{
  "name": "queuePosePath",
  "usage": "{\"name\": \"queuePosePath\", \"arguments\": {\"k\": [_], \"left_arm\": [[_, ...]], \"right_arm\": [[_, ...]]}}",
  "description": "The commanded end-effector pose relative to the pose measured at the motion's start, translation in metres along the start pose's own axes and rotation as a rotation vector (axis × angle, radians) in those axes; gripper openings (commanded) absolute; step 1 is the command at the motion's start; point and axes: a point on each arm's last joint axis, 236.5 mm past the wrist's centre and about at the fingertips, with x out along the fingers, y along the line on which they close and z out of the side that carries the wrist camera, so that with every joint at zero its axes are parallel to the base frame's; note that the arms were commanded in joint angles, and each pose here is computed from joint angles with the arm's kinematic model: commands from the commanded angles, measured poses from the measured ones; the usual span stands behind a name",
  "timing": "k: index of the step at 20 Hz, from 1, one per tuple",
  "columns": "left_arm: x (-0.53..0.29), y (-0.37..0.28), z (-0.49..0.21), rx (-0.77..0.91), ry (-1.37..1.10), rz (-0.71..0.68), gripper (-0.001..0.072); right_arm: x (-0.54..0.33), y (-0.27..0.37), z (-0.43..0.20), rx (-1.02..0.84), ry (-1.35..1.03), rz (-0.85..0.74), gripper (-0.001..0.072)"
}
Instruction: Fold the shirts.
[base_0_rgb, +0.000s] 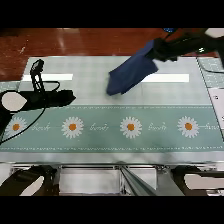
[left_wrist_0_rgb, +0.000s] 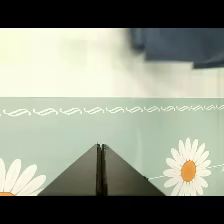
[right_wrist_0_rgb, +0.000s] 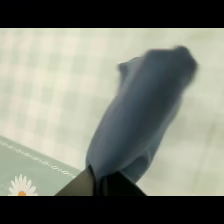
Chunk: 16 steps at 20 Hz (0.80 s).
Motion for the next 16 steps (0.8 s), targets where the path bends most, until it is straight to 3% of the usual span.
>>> {"name": "queuePosePath", "arguments": {"k": [1,8,13,16], "left_arm": [[0.000,-0.002,0.001,0.010,-0.005,-0.007,0.0017],[0.000,-0.002,0.003,0.010,-0.014,-0.007,0.0017],[0.000,-0.003,0.008,0.010,-0.036,-0.010,0.0017],[0.001,-0.011,0.016,0.025,-0.076,-0.025,0.0017]], "right_arm": [[-0.079,-0.040,0.021,0.094,-0.060,-0.096,0.0024],[-0.218,-0.121,0.008,0.382,-0.231,-0.227,0.0024],[-0.287,-0.170,-0.073,0.578,-0.169,-0.495,0.0022],[-0.304,-0.187,-0.131,0.715,-0.135,-0.576,0.0022]]}}
